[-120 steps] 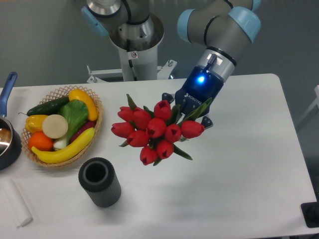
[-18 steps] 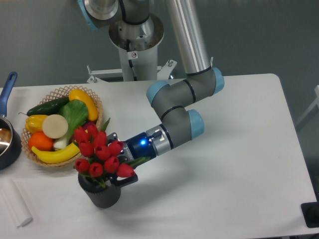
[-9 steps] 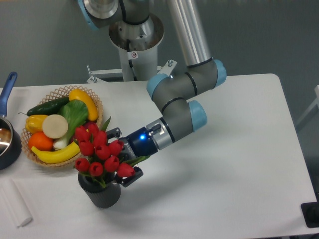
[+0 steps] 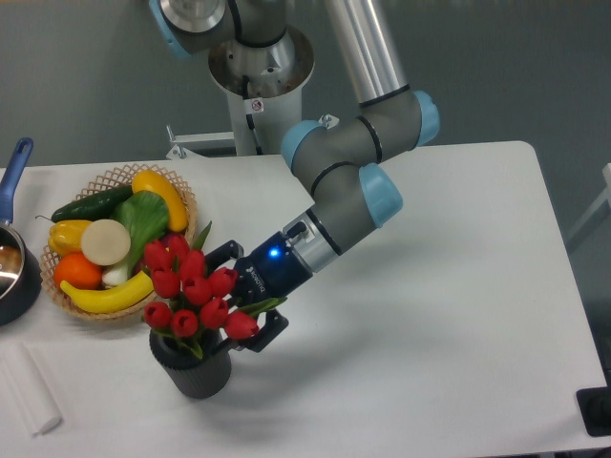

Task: Insert the flowers into the vase
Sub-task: 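Open the gripper and lift it away from the tulips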

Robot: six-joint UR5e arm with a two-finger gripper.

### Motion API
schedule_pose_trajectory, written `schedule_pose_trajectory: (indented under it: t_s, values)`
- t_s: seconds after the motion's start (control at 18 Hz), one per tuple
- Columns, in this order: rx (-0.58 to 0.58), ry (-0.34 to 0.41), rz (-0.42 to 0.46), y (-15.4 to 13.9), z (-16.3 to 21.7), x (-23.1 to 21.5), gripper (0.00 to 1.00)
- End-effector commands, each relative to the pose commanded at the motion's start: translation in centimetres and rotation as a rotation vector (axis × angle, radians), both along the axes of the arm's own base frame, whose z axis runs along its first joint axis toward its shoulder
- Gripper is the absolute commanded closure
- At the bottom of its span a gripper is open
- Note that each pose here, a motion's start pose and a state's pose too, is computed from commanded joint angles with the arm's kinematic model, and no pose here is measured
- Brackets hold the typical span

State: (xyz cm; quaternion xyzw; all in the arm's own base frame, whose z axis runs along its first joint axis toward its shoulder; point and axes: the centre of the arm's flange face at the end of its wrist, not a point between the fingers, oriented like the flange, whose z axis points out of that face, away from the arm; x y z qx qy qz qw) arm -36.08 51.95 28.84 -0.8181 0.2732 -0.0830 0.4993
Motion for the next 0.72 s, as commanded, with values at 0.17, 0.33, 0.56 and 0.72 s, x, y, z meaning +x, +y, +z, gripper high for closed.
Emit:
schedule_pose_trajectory:
  t_s: [0.17, 0.33, 0.56, 0.72]
  values:
    - [-0.016, 0.059, 0.057, -2.3, 1.6, -2.5, 0.00]
    - [-0.054, 0.144, 0.115, -4.7, 4.3, -3.5, 0.00]
    - [-0.190, 0.347, 0.254, -9.3, 10.5, -3.5, 0.00]
    - [-0.272, 0.432, 0.360, -13.4, 13.4, -4.4, 0.00]
